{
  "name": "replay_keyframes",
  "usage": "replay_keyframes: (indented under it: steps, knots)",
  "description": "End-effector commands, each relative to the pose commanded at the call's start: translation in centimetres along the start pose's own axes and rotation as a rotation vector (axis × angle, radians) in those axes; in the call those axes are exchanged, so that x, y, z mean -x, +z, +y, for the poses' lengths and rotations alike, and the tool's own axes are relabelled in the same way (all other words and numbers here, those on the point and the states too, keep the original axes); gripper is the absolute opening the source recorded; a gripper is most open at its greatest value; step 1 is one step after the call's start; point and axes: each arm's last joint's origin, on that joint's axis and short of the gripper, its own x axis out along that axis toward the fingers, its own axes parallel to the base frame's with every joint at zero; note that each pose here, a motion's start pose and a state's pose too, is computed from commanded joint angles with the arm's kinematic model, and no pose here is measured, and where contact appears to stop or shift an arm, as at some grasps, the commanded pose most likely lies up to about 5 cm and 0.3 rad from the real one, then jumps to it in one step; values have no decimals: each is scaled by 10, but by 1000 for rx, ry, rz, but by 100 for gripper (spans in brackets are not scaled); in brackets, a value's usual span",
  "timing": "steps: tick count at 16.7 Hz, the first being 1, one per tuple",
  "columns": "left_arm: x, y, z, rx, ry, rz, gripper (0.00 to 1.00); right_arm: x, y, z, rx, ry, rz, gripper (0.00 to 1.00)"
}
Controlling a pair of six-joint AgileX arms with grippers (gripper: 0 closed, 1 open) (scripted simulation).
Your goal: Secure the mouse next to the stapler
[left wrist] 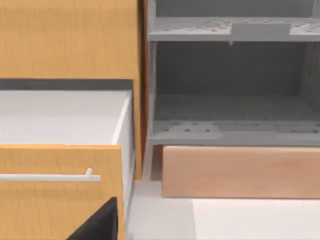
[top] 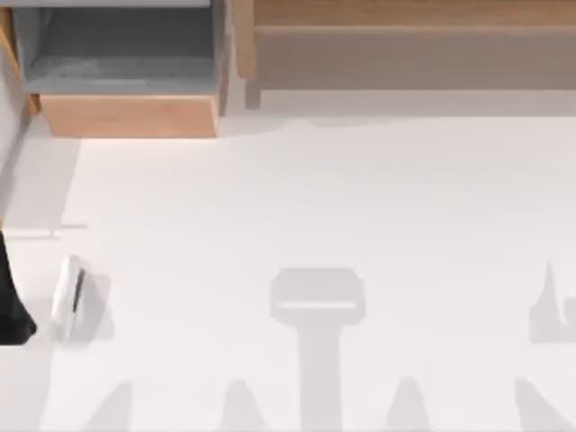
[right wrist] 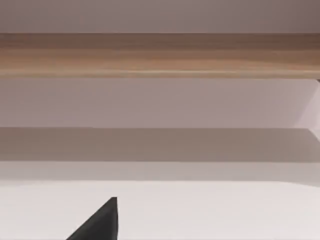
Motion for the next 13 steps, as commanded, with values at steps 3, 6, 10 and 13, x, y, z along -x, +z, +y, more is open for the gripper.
replay_keyframes:
  steps: [3, 6, 10, 13]
  knots:
    - [0, 2, 0, -3, 5, 4, 100, 0, 0, 0, 0, 0, 0, 100]
    - [0, 20, 5, -33, 52, 46, 100, 0, 0, 0, 0, 0, 0, 100]
    - [-6, 71, 15, -96, 152, 161, 100, 0, 0, 0, 0, 0, 0, 100]
    - [-23, 118, 26, -141, 225, 292, 100, 0, 0, 0, 0, 0, 0, 100]
